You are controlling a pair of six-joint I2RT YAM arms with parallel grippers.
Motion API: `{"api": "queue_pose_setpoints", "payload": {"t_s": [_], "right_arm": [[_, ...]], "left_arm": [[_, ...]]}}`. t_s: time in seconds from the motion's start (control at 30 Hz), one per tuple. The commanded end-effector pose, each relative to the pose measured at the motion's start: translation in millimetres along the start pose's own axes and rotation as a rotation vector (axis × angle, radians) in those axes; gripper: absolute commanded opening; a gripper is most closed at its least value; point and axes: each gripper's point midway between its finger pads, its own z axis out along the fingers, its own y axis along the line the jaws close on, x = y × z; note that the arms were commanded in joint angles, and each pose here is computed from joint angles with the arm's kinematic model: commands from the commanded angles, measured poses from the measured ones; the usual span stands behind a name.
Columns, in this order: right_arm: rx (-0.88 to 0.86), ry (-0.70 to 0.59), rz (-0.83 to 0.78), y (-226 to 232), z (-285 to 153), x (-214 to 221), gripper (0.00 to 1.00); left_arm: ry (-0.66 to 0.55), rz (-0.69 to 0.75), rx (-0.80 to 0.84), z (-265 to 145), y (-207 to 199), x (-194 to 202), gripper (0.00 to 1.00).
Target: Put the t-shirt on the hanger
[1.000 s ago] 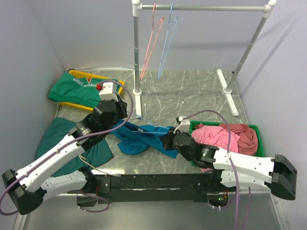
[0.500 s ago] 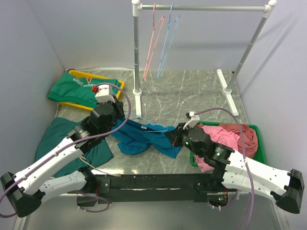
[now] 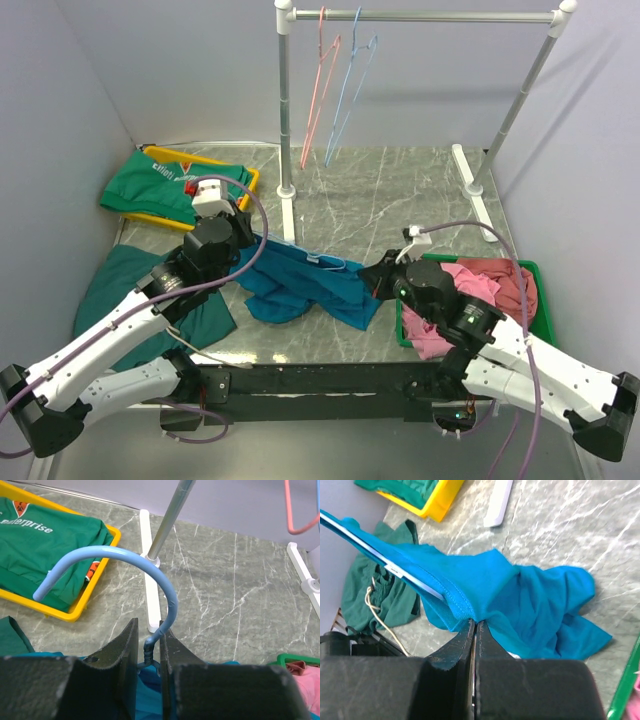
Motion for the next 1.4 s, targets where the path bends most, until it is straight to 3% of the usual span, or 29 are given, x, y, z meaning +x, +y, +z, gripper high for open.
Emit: {"api": "queue_pose_setpoints", "payload": {"t_s": [0.0,0.23,0.5,0.87,1.03,1.23,1.37], "right_arm": [[-0.012,-0.069,-0.018,11.5,-18.3,-37.8,0.0],[-0.088,-0.078,-0.061,49.9,-35.8,-78.2,0.0],[-0.163,-0.093,-0.142,117.4,-39.0,-117.0,0.0],[-0.218,-0.221,-0.219,207.4,-43.3,-203.8,0.0],[-0.273,-0.291,-0.218,230.8,-64.2,-239.9,0.0],[-0.296,-0.253,-0.241,243.4,-54.7,-234.9,0.0],[-0.264,-0.224,-0.23,217.4,-40.2,-216.5,0.0]], "left_arm": [[-0.073,0.004,-0.033,-3.5,8.0,-21.2,0.01],[-0.098,-0.018,-0.006,-5.5,0.4,-34.2,0.01],[-0.173,-0.072,0.123,-17.0,-34.1,-86.7,0.01],[-0.236,-0.102,0.239,-36.4,-76.0,-153.5,0.01],[-0.298,-0.099,0.219,-47.2,-72.8,-180.7,0.01],[-0.144,-0.049,0.232,-13.7,-91.5,-119.7,0.01],[-0.177,-0.096,0.282,-22.0,-91.3,-118.9,0.01]]}}
